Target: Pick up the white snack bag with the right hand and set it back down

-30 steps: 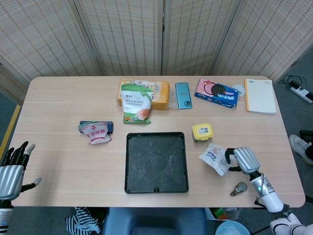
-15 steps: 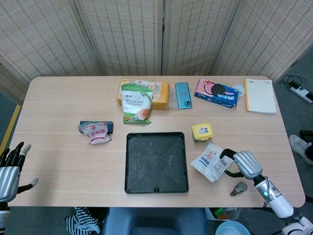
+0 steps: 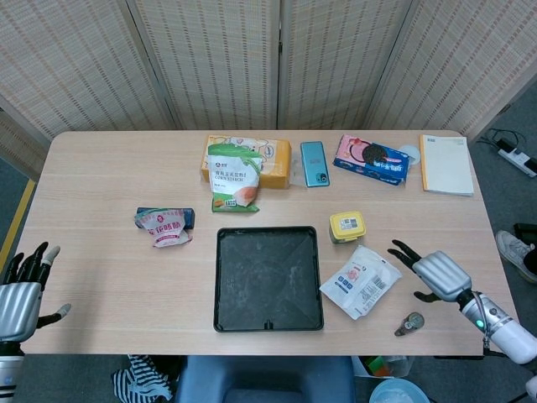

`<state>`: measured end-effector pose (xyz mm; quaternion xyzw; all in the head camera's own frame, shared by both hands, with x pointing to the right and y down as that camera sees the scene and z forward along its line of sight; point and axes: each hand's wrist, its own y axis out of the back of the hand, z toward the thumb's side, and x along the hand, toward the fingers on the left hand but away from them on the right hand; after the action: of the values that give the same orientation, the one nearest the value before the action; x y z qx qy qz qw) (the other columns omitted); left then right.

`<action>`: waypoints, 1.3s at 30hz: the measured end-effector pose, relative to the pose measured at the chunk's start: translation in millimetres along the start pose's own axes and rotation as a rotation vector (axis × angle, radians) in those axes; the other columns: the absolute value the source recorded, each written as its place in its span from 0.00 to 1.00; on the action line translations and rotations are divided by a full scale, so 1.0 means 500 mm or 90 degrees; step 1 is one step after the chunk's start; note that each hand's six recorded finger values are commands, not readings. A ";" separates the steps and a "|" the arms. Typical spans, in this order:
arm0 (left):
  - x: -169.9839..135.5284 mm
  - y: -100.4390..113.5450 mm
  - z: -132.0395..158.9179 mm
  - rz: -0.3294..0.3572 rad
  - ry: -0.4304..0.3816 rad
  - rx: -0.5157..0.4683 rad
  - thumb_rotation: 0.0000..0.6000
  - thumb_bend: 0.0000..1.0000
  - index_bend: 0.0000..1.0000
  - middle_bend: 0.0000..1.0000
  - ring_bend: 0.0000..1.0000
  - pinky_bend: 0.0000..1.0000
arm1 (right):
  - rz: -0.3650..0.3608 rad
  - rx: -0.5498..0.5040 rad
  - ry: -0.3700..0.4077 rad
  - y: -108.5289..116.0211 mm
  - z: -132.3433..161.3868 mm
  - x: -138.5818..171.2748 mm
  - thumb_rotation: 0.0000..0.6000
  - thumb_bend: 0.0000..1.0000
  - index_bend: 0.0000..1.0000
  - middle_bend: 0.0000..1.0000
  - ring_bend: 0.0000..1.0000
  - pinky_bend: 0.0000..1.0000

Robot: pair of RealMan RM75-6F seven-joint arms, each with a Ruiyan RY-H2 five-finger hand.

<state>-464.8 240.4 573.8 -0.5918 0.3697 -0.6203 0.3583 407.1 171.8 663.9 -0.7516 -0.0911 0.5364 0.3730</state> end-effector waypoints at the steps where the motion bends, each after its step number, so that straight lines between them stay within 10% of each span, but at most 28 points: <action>1: 0.002 -0.002 0.002 -0.001 -0.001 0.000 1.00 0.18 0.00 0.00 0.14 0.09 | 0.010 0.010 0.002 0.003 0.001 -0.008 1.00 0.27 0.00 0.00 0.87 1.00; 14: 0.010 -0.007 -0.004 -0.001 0.016 0.008 1.00 0.18 0.00 0.00 0.14 0.09 | 0.108 0.037 0.043 -0.012 0.039 -0.091 1.00 0.27 0.00 0.00 0.86 1.00; 39: 0.031 -0.015 -0.018 -0.017 0.037 0.009 1.00 0.18 0.00 0.00 0.15 0.09 | 0.156 -0.039 0.076 -0.054 0.060 -0.193 1.00 0.27 0.00 0.00 0.86 1.00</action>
<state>-474.5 230.3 587.5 -0.5758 0.3675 -0.6444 0.3437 348.6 153.2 748.4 -0.7985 0.0073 0.5293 0.2866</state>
